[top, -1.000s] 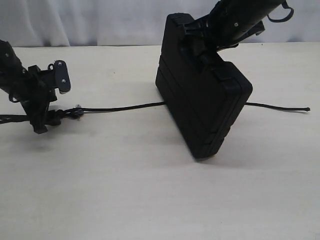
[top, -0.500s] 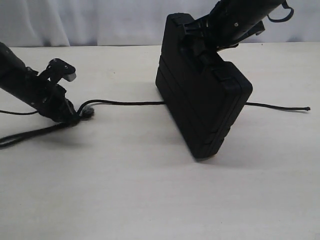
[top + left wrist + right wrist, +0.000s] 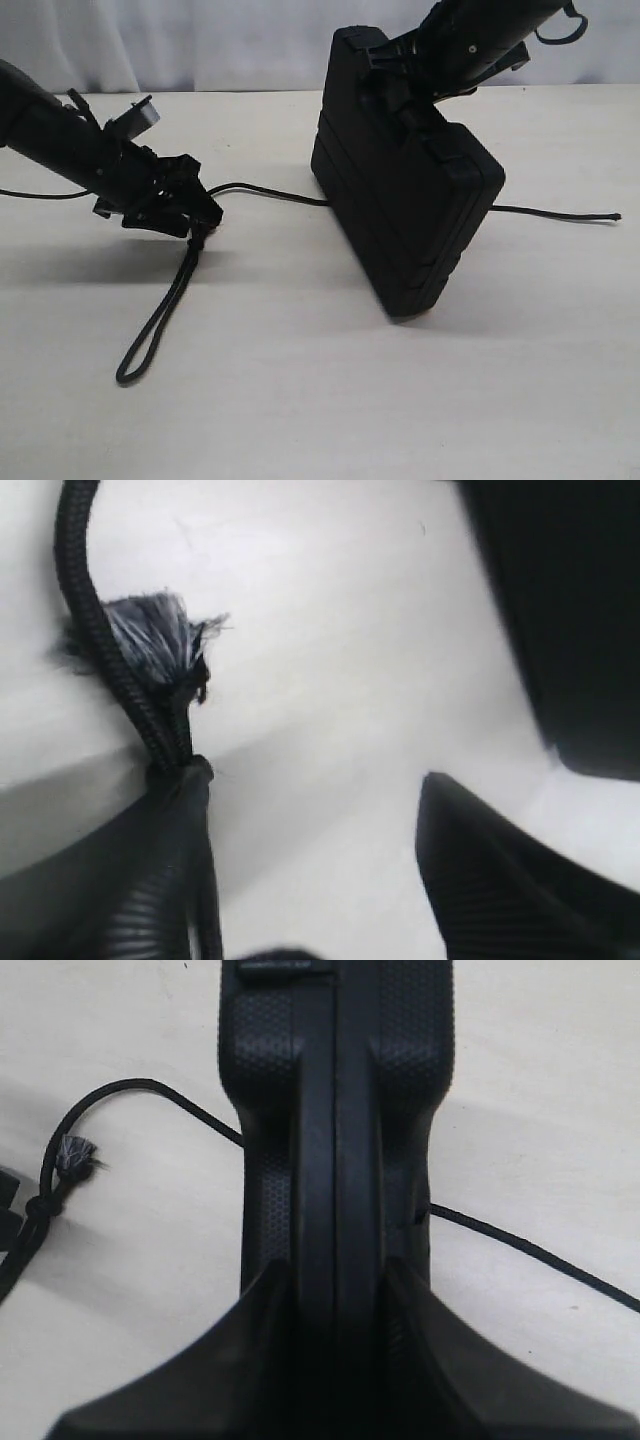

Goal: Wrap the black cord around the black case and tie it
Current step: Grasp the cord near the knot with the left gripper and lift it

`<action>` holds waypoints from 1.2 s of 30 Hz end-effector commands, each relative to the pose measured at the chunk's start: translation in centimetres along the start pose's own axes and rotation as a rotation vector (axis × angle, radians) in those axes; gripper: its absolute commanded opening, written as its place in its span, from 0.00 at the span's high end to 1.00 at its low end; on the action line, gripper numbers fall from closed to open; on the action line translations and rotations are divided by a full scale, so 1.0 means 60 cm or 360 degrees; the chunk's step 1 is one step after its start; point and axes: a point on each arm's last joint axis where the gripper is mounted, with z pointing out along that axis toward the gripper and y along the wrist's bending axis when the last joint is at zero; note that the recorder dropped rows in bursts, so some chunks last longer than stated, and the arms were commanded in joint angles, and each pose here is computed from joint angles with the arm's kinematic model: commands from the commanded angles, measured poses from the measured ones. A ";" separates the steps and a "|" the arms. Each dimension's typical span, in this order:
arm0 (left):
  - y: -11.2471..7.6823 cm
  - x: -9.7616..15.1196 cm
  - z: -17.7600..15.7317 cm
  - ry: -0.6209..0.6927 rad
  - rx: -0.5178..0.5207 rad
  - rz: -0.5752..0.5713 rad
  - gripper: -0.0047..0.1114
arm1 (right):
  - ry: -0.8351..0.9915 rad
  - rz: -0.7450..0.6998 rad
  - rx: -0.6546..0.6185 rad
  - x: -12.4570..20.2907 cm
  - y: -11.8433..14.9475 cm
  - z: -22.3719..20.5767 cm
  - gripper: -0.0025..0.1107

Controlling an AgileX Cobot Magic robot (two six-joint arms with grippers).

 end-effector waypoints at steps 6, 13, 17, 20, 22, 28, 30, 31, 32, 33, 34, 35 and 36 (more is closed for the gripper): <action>-0.033 0.001 -0.035 0.0045 -0.0003 0.0965 0.47 | -0.0004 0.0007 -0.0014 -0.001 0.002 -0.004 0.94; -0.077 0.004 -0.042 0.0265 -0.0362 0.1974 0.50 | -0.0008 0.0007 -0.0014 -0.001 0.002 -0.004 0.94; -0.092 0.002 -0.007 0.0196 -0.0533 0.1605 0.50 | -0.0008 0.0007 -0.0014 -0.001 0.002 -0.004 0.94; -0.081 -0.014 0.005 -0.0033 -0.0754 0.0998 0.50 | -0.0008 0.0007 -0.0014 -0.001 0.002 -0.004 0.94; -0.074 -0.020 0.004 -0.0107 -0.0815 0.0694 0.50 | -0.0008 0.0007 -0.0014 -0.001 0.002 -0.004 0.94; -0.051 0.001 0.018 0.0140 -0.0734 0.0183 0.50 | -0.0008 0.0007 -0.0014 -0.001 0.002 -0.004 0.94; -0.047 0.008 0.033 0.0200 -0.0700 0.0133 0.50 | -0.0008 0.0007 -0.0014 -0.001 0.002 -0.004 0.94; -0.045 0.010 0.042 0.0214 -0.0683 0.0117 0.50 | -0.0008 0.0007 -0.0014 -0.001 0.002 -0.004 0.94; -0.046 0.010 0.047 0.0215 -0.0680 0.0127 0.50 | -0.0008 0.0007 -0.0014 -0.001 0.002 -0.004 0.94; -0.046 0.010 0.053 0.0220 -0.0680 0.0150 0.50 | -0.0008 0.0007 -0.0014 -0.001 0.002 -0.004 0.94; -0.047 0.011 0.060 0.0221 -0.0684 0.0169 0.50 | -0.0008 0.0007 -0.0014 -0.001 0.002 -0.004 0.94; -0.047 0.011 0.064 0.0214 -0.0690 0.0183 0.50 | -0.0008 0.0007 -0.0014 -0.001 0.002 -0.004 0.94; -0.048 0.011 0.069 0.0212 -0.0693 0.0191 0.50 | -0.0008 0.0007 -0.0014 -0.001 0.002 -0.004 0.94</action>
